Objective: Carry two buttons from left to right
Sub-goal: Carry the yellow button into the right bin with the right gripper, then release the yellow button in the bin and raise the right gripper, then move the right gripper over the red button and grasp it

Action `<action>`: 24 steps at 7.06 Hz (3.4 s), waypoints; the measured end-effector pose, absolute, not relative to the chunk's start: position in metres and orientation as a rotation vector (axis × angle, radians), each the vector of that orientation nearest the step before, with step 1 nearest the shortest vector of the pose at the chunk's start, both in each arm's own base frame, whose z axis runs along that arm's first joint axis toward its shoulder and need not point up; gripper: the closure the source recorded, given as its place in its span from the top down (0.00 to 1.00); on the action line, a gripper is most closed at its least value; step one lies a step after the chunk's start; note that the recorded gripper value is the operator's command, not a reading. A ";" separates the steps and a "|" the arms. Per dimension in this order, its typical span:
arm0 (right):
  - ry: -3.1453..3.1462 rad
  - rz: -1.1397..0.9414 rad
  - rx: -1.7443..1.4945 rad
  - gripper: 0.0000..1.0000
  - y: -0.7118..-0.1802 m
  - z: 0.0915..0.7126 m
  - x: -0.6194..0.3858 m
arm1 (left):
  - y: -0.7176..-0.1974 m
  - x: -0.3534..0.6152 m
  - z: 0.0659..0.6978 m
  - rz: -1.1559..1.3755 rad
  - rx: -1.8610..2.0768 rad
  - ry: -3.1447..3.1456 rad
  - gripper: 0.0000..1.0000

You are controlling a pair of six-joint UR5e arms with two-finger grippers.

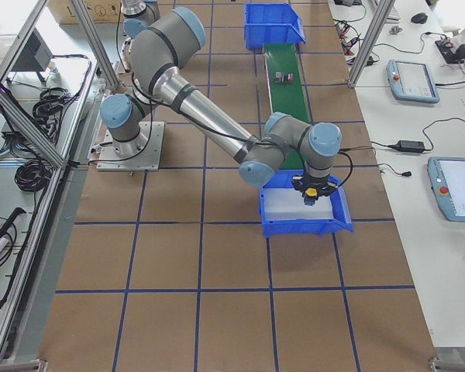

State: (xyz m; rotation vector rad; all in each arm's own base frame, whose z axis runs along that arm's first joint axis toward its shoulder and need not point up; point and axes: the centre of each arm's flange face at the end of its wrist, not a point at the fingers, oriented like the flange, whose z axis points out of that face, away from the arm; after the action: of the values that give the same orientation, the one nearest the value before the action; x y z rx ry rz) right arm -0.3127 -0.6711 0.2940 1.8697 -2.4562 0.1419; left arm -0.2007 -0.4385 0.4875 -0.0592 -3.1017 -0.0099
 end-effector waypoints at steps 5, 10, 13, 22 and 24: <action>-2.409 0.090 2.036 0.74 -0.675 0.240 -0.323 | -0.438 -0.201 0.488 -0.014 -0.073 -3.102 1.00; -2.504 0.052 1.891 1.00 -0.668 0.282 -0.317 | -0.436 -0.201 0.491 -0.007 -0.081 -3.100 1.00; -2.592 0.054 1.714 1.00 -0.661 0.361 -0.268 | -0.439 -0.201 0.492 -0.004 -0.079 -3.099 1.00; -3.078 0.081 0.660 1.00 -0.656 0.379 0.058 | -0.438 -0.203 0.490 -0.032 -0.083 -3.097 1.00; -3.125 0.076 0.367 1.00 -0.656 0.367 0.107 | -0.438 -0.203 0.490 -0.031 -0.083 -3.097 1.00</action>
State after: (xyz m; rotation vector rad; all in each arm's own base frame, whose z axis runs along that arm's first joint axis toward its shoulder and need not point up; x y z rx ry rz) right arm 0.1071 -0.6560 0.3665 0.3675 -3.1250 0.0758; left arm -0.2027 -0.4382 0.4903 -0.0832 -3.0969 -0.0308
